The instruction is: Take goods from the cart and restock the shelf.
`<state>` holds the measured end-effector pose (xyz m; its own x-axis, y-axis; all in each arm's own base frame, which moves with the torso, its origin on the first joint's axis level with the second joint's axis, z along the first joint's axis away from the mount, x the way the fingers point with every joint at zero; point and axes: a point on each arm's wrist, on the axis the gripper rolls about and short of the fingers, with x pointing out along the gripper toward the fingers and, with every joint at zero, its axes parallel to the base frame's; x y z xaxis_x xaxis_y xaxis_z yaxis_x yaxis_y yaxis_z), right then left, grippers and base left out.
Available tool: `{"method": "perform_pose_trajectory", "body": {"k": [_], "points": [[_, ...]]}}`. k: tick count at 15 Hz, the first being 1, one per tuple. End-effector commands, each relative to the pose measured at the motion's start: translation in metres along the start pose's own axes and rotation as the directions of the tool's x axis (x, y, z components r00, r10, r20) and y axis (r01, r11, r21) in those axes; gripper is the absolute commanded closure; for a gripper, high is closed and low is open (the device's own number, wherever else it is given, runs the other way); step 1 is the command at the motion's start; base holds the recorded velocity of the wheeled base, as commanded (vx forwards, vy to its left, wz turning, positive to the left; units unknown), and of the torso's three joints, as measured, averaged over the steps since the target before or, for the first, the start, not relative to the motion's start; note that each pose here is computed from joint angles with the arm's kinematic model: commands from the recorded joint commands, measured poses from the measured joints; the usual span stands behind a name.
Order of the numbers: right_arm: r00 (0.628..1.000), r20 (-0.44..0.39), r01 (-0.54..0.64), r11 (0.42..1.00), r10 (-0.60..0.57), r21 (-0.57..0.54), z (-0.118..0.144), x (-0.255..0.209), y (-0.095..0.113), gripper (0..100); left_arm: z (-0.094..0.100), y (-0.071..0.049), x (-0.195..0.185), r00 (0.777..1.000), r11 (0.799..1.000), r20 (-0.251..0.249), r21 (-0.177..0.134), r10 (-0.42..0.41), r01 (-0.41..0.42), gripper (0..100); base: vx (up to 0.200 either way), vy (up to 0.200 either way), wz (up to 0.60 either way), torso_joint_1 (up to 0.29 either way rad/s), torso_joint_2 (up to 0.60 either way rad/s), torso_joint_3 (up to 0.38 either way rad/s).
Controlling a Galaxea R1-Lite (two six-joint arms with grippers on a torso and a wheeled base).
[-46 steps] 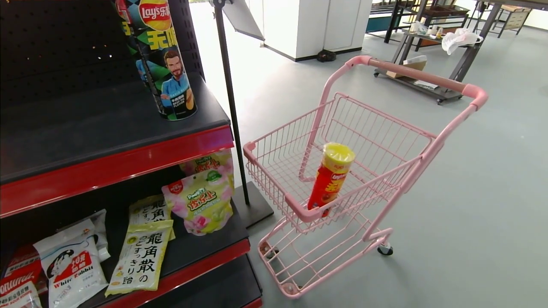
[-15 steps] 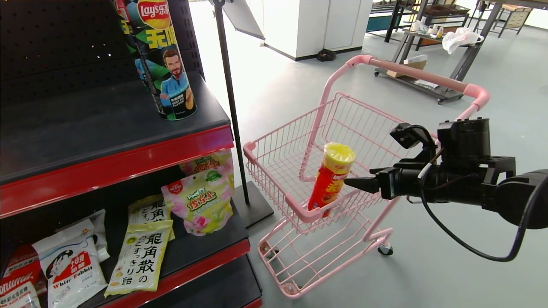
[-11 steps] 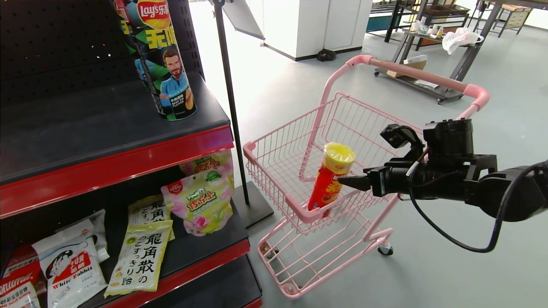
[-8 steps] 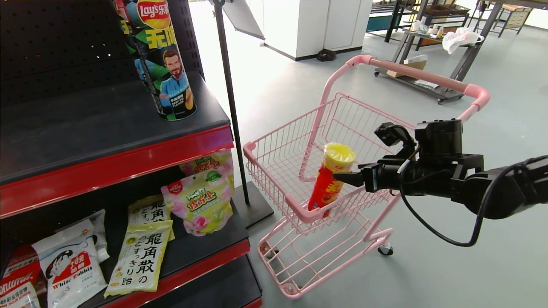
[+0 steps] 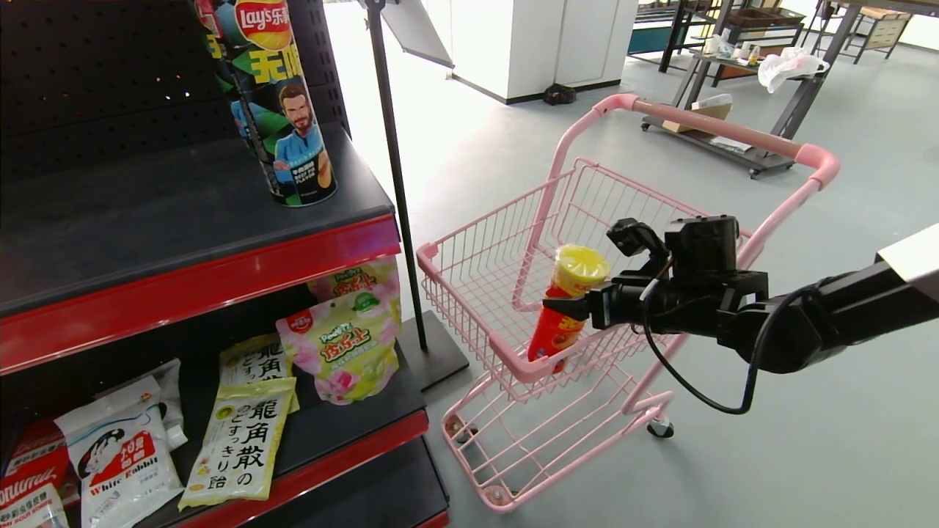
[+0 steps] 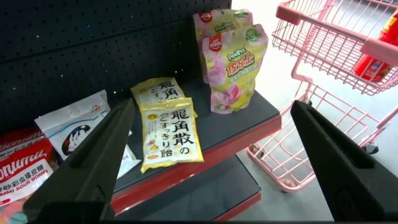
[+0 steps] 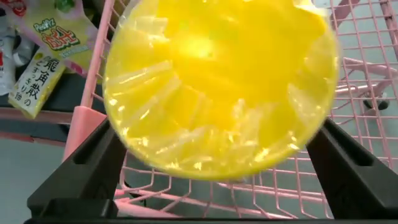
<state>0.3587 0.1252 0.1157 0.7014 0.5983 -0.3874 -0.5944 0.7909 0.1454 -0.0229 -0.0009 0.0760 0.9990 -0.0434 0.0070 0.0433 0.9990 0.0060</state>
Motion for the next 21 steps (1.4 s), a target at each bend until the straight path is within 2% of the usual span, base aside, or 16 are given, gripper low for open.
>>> {"method": "perform_pose_trajectory", "body": {"k": [1, 4, 7, 8, 10, 15, 19, 21], "points": [[1.0, -0.017, -0.007, 1.0, 0.008, 0.012, -0.012, 0.016, -0.003, 0, 0.0, 0.0, 0.0, 1.0, 1.0, -0.001, 0.0, 0.0, 0.0, 0, 0.0, 0.0, 0.0, 0.0, 0.0, 0.0], [1.0, -0.005, -0.009, 1.0, 0.009, 0.015, -0.015, 0.026, -0.006, 0, 0.0, 0.0, 0.0, 1.0, 1.0, 0.001, 0.0, 0.0, 0.0, 0, 0.0, 0.0, 0.0, 0.0, 0.0, 0.0], [1.0, -0.01, -0.004, 1.0, 0.005, 0.027, -0.018, 0.033, -0.009, 0, 0.0, 0.0, 0.0, 1.0, 1.0, 0.001, 0.016, -0.001, 0.001, 0, 0.0, 0.0, 0.0, 0.0, 0.0, 0.0], [1.0, 0.0, -0.006, 1.0, 0.006, 0.027, -0.017, 0.035, -0.009, 100, 0.0, 0.0, 0.0, 1.0, 1.0, 0.001, 0.016, -0.003, 0.003, 0, 0.0, 0.0, 0.0, 0.0, 0.0, 0.0], [0.999, 0.036, -0.004, 1.0, 0.003, 0.017, -0.017, 0.04, -0.012, 100, 0.0, 0.0, 0.0, 1.0, 1.0, 0.001, 0.016, -0.003, 0.003, 0, 0.0, 0.0, 0.0, 0.0, 0.0, 0.0], [0.998, 0.054, 0.02, 1.0, -0.021, 0.011, -0.014, 0.039, -0.013, 100, 0.0, 0.0, 0.0, 1.0, 1.0, 0.001, 0.016, -0.003, 0.003, 0, 0.0, 0.0, 0.0, 0.0, 0.0, 0.0], [0.979, 0.199, 0.041, 0.999, -0.033, -0.035, 0.037, 0.017, -0.005, 100, 0.0, 0.0, 0.0, 1.0, 1.0, 0.001, 0.016, -0.003, 0.003, 0, 0.0, 0.0, 0.0, 0.0, 0.0, 0.0], [0.954, 0.296, 0.058, 0.996, -0.036, -0.064, 0.069, -0.003, 0.002, 100, 0.0, 0.0, 0.0, 1.0, 1.0, 0.001, 0.014, -0.003, 0.003, 0, 0.0, 0.0, 0.0, 0.0, 0.0, 0.0]]}}
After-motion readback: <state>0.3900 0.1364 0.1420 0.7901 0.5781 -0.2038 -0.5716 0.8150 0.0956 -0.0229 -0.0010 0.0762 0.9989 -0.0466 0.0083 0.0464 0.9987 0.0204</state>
